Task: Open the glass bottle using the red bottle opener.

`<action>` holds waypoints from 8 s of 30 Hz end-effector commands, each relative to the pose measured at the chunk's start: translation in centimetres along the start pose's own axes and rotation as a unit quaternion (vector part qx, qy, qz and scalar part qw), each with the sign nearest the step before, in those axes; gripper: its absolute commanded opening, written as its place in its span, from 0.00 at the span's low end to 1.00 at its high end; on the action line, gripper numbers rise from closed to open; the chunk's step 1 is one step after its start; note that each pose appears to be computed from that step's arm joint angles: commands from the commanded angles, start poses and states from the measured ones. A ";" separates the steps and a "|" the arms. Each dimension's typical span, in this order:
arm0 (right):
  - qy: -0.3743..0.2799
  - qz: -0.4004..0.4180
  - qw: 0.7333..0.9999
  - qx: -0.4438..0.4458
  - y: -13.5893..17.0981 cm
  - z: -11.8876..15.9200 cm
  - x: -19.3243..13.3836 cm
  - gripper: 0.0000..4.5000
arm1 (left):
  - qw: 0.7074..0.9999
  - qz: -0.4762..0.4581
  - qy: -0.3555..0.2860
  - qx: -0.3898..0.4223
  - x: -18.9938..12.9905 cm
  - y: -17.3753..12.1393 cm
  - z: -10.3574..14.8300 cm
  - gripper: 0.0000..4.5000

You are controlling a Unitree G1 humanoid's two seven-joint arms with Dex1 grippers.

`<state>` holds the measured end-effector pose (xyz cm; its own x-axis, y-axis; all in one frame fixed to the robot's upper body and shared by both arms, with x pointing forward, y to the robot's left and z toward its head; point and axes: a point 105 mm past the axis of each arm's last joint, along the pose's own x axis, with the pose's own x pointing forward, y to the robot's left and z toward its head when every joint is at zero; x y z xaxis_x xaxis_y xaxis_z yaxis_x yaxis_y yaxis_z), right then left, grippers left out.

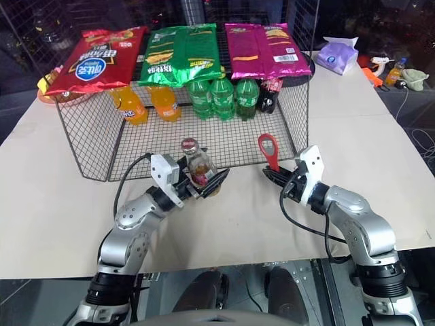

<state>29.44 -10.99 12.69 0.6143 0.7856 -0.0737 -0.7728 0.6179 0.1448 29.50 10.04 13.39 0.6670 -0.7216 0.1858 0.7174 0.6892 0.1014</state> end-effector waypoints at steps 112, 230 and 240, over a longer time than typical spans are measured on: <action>-0.106 0.002 0.919 -0.379 2.7 6.4 6.9 0.00 | 0.997 -0.009 -0.070 0.044 -1.9 -0.8 3.4 0.26; -0.181 -0.050 0.809 -0.557 1.4 6.5 8.3 0.00 | 0.997 0.021 -0.042 0.057 -2.1 0.2 2.3 0.99; -0.174 -0.061 0.819 -0.544 0.7 6.2 7.9 0.00 | 0.998 0.018 -0.040 0.055 -2.2 0.0 2.2 0.99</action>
<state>35.08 -4.16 16.60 0.5737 0.7872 0.2261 -0.3052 0.4616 -0.8329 27.92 11.83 14.65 0.6814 -0.6860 0.2551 0.6636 0.7261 0.1799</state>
